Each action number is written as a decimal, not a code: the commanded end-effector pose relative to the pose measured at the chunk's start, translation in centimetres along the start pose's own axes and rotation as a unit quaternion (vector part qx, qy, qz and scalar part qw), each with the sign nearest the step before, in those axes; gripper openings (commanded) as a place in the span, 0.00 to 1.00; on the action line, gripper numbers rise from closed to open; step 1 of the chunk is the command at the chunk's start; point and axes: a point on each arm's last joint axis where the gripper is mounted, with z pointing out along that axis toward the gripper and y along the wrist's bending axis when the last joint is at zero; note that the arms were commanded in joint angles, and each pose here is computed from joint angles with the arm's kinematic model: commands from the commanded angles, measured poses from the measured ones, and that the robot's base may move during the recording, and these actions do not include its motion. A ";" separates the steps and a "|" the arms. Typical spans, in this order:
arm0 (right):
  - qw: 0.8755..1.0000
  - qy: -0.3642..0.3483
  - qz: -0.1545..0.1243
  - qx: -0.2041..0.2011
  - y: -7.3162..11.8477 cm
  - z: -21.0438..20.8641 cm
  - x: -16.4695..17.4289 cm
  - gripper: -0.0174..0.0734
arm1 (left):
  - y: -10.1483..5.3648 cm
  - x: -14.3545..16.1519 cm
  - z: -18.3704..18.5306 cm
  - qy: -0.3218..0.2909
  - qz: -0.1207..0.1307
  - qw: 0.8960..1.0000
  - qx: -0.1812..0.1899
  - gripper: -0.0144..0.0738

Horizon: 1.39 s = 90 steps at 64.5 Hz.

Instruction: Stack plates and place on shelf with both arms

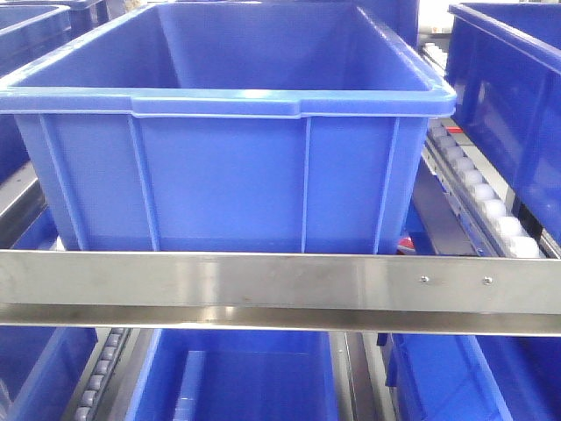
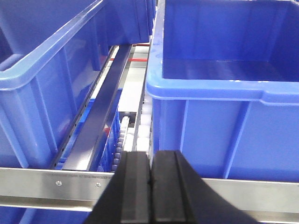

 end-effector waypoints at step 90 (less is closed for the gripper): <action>0.998 -0.058 0.000 0.009 -0.1 -0.2 -1.0 0.26 | -0.2 4.2 -3.0 -0.099 -0.008 0.995 -0.030 0.26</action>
